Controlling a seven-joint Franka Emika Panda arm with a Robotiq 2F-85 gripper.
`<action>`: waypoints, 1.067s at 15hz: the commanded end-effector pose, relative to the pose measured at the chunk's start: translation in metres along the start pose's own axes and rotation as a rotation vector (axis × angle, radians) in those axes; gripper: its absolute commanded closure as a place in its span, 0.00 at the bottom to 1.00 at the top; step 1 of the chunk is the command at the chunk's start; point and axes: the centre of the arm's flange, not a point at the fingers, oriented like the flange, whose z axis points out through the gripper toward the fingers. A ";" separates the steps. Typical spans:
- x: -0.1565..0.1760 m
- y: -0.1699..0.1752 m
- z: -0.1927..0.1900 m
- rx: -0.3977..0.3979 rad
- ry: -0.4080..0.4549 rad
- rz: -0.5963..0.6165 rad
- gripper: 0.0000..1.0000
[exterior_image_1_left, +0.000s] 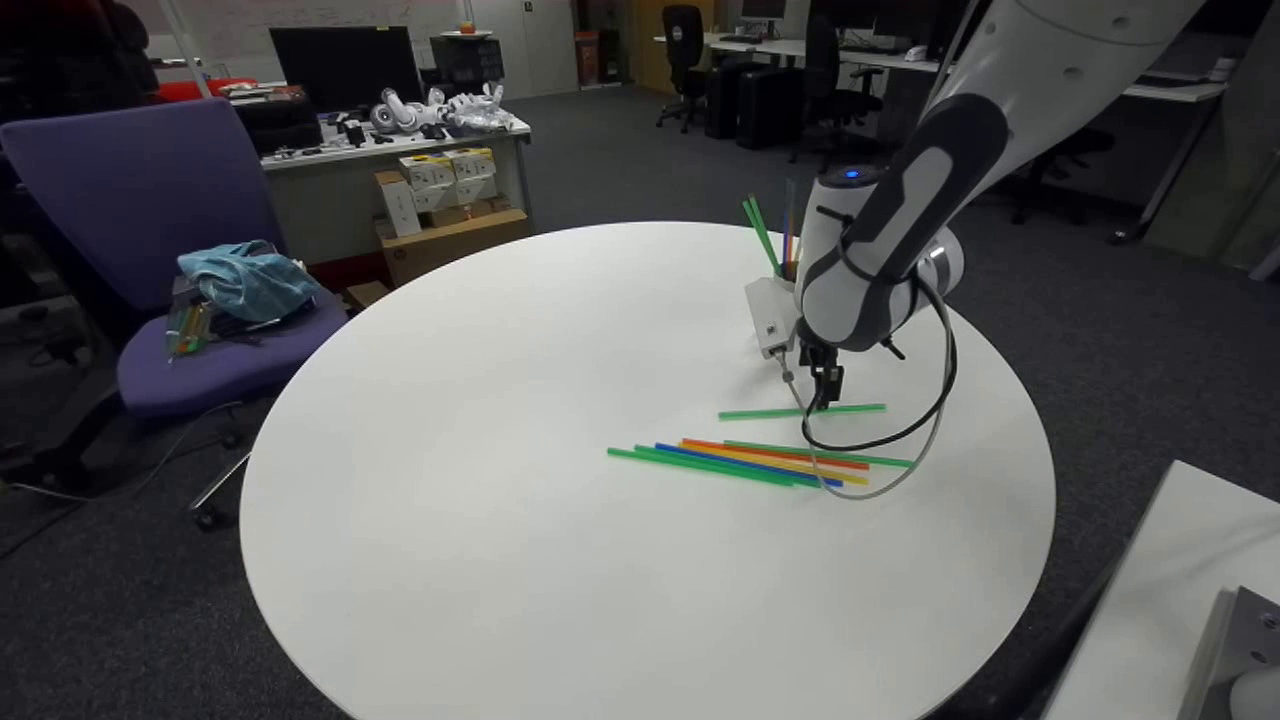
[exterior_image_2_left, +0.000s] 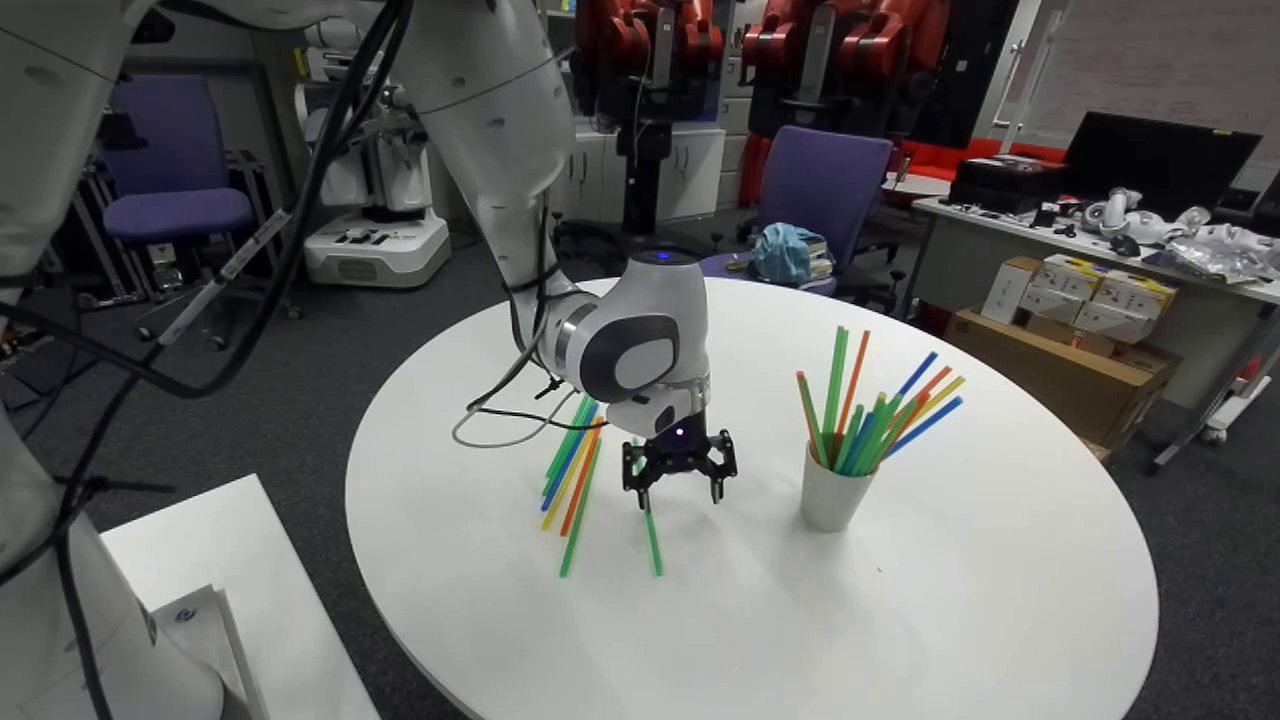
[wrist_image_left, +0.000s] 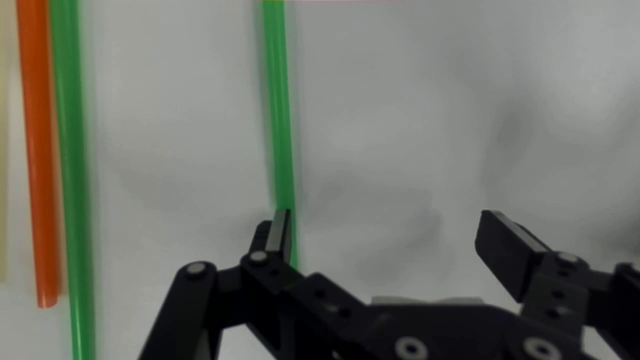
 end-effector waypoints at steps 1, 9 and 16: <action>0.013 0.007 -0.001 -0.005 -0.016 -0.009 0.00; -0.007 0.026 -0.004 -0.086 -0.046 -0.032 0.00; -0.001 0.015 -0.009 -0.014 -0.049 0.031 0.00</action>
